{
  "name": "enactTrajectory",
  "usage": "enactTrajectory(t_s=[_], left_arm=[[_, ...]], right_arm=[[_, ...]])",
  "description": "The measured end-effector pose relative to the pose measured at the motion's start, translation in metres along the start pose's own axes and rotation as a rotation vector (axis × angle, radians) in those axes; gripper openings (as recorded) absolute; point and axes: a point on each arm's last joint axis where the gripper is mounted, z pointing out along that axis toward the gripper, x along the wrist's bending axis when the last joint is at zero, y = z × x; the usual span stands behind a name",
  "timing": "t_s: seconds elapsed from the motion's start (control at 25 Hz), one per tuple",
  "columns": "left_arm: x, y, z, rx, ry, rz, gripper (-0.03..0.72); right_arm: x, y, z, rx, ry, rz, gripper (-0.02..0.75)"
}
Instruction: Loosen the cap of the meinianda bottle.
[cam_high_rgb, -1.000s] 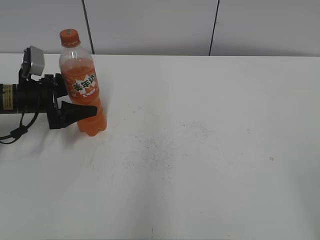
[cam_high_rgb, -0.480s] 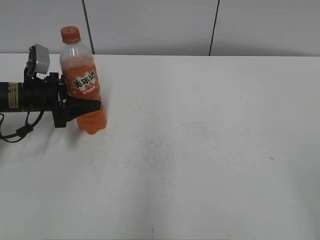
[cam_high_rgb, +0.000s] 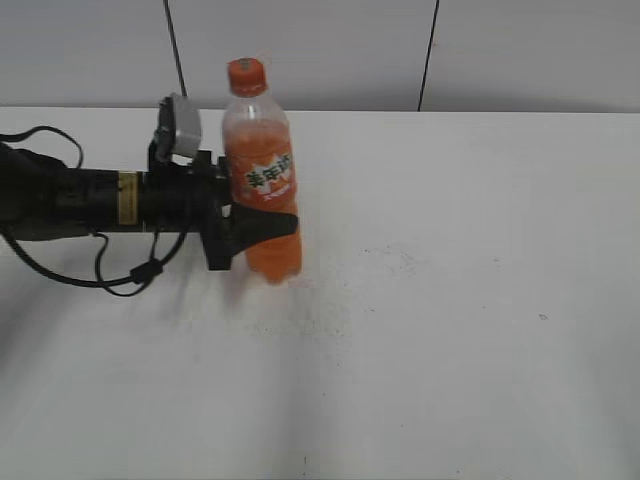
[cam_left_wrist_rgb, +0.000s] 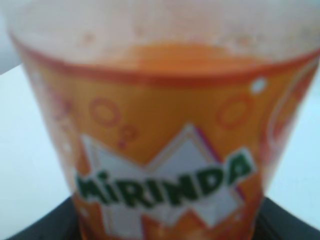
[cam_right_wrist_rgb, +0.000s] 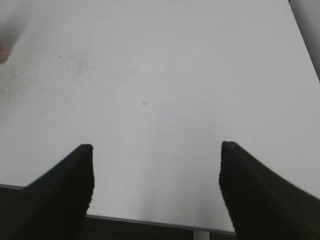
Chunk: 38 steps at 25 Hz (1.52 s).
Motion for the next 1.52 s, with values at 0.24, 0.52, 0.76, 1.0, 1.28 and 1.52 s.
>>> enactTrajectory(t_s=[0.24,0.52,0.76,1.0,1.28,1.52], left_arm=[[-0.042,0.019,0.063,-0.039,0.011,0.022,0.404],[-0.072,0.017,0.095,0.015,0.008,0.07,0.404],[-0.071,0.008,0.097,0.01,0.017,0.034,0.404],[-0.071,0.007,0.098,-0.01,0.013,0.026,0.404],[-0.071,0.007,0.098,-0.011,0.012,0.026,0.403],[-0.071,0.007,0.098,-0.011,0.012,0.022,0.403]], right_arm=[[0.0,0.0,0.0,0.0,0.0,0.0,0.586],[0.0,0.005,-0.005,0.032,0.01,0.0,0.586],[-0.007,0.049,0.003,0.18,0.035,0.01,0.538],[-0.017,0.109,0.023,0.342,0.064,0.017,0.421],[-0.028,0.174,0.097,0.508,0.146,0.058,0.404],[-0.02,0.215,0.165,0.567,0.242,0.001,0.403]])
